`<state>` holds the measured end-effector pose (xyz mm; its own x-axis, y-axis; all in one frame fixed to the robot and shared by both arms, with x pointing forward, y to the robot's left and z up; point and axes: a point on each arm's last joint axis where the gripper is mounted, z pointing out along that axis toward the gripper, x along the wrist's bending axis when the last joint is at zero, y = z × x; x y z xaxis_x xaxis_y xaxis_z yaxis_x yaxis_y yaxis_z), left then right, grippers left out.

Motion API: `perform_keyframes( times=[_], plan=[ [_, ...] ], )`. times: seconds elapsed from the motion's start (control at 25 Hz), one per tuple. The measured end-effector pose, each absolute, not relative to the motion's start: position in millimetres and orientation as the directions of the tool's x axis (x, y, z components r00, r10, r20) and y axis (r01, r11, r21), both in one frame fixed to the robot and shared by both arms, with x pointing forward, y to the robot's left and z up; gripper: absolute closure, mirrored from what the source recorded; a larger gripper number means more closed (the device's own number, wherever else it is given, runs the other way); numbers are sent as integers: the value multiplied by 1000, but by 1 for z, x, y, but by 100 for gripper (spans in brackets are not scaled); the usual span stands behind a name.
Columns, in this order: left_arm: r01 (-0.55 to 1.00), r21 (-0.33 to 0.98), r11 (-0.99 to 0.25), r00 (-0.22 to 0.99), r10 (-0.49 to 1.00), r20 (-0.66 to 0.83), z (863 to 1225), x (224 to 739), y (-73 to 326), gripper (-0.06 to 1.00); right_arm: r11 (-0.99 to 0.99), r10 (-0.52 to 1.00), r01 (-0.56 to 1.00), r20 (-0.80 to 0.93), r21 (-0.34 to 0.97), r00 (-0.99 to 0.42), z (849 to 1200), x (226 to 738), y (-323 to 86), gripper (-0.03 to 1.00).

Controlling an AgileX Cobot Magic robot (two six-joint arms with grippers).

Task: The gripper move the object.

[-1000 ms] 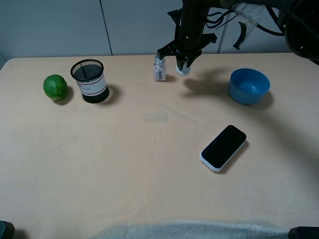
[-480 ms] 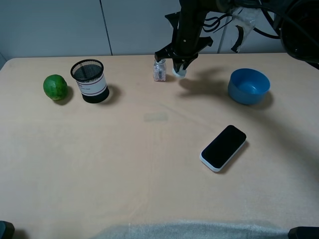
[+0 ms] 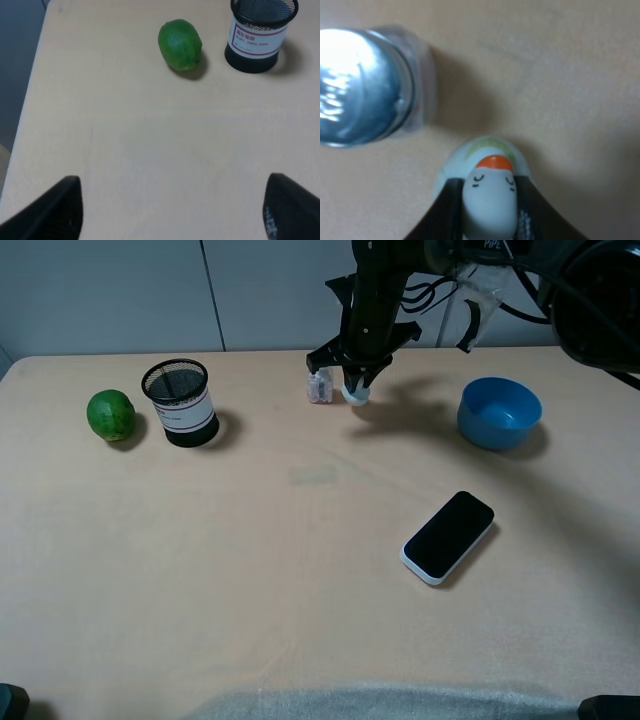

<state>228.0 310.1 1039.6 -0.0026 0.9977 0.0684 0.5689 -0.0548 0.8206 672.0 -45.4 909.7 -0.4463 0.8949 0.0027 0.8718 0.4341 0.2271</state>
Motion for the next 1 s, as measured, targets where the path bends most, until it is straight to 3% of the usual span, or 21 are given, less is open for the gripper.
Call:
perform_keyframes(
  times=[1.0],
  plan=[
    [569,821,-55,-3,998,68,1040,228,310,15,443,891,871,0,211,-454,903,672,-45,81]
  ],
)
